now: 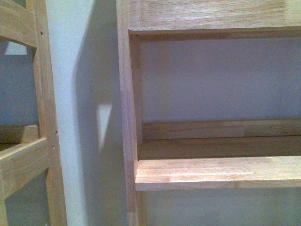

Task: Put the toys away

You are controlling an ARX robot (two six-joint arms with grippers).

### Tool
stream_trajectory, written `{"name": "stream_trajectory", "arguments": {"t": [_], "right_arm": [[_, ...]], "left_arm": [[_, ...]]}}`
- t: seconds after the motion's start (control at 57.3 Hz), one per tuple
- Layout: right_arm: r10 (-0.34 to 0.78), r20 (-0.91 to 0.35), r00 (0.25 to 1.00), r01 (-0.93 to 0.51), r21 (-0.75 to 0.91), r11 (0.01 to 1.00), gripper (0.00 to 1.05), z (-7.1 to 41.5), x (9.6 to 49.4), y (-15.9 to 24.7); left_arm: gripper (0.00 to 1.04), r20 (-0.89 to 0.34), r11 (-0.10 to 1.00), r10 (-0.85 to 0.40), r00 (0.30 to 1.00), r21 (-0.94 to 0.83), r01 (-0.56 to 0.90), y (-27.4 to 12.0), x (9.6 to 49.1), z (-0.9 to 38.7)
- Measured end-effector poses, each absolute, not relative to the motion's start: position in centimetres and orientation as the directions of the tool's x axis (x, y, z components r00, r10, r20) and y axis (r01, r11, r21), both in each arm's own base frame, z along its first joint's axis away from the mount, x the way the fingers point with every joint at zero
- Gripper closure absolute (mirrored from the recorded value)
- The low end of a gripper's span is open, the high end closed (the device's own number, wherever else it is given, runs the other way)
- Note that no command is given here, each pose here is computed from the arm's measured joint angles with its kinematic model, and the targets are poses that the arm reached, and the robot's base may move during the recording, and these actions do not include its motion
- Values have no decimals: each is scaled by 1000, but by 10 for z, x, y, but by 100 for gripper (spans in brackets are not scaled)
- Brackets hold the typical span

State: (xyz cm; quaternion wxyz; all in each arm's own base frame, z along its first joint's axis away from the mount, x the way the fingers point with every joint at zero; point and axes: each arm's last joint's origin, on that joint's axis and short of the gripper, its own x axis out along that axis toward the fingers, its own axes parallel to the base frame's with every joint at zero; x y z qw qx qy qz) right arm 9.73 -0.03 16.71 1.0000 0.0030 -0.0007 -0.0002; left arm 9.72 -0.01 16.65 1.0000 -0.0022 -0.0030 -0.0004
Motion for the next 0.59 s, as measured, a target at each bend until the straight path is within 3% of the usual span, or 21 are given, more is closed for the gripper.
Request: {"name": "stream_trajectory", "arguments": {"t": [0.244,0.419,0.593], "right_arm": [[0,2,1000,0,5,1000,44,167,97,0],[0,2,1000,0,5,1000,1,167,97,0],[0,2,1000,0,3,1000,0,167,97,0]], "left_arm": [[6,6,1000,-1,1000,-4,1,0,97,166],[6,6,1000,-1,1000,-4,1,0,97,166],[6,6,1000,-1,1000,-4,1,0,97,166]]}}
